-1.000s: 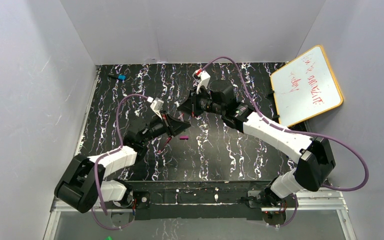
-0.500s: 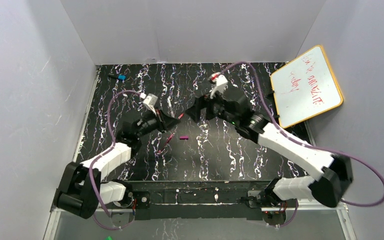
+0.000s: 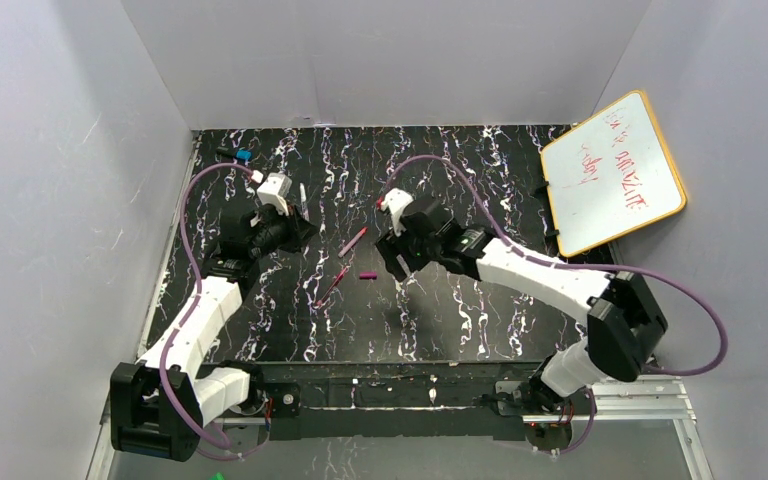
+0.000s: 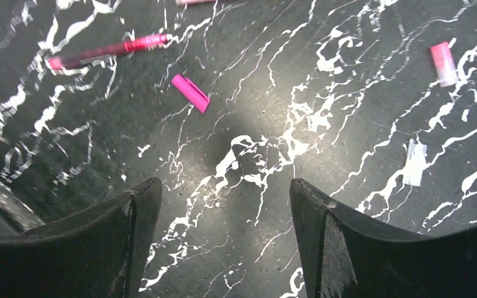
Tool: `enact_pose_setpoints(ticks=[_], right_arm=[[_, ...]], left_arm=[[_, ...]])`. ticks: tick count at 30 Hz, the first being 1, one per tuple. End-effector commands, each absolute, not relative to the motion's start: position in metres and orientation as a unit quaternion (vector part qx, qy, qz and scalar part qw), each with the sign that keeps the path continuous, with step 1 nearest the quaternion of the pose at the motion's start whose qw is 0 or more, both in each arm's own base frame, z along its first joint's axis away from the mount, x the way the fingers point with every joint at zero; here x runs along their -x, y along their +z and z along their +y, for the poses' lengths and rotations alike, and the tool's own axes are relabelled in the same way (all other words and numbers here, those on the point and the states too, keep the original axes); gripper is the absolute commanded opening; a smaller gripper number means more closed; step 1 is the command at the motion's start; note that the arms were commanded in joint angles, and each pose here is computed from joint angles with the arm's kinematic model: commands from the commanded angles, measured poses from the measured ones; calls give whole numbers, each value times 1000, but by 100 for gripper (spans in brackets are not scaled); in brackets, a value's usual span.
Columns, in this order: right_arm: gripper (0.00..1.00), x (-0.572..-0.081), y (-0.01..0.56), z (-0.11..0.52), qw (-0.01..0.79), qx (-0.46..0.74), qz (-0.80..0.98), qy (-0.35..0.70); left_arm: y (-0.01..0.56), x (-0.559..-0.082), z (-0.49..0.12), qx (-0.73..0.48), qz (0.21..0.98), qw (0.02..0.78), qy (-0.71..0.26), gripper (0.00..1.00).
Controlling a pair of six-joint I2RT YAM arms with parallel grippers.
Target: Insert the pens into the pen caps
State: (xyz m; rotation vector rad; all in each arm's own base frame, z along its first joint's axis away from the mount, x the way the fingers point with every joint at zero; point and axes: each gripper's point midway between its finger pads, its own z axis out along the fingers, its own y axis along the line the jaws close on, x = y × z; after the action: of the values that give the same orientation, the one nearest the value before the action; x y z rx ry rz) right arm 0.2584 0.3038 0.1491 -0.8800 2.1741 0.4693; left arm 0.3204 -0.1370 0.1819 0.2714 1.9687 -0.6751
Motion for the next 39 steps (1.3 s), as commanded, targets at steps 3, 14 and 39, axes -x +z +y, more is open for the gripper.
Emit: enact_pose_setpoints(ticks=[3, 14, 39], right_arm=[[76, -271, 146, 340, 383, 427, 802, 165], [56, -283, 97, 391, 352, 472, 800, 118], [51, -312, 56, 404, 345, 368, 861, 74]], left_arm=[[178, -312, -136, -127, 818, 489, -276, 0], [181, -312, -135, -127, 815, 494, -274, 0], [181, -312, -134, -129, 816, 493, -271, 0]])
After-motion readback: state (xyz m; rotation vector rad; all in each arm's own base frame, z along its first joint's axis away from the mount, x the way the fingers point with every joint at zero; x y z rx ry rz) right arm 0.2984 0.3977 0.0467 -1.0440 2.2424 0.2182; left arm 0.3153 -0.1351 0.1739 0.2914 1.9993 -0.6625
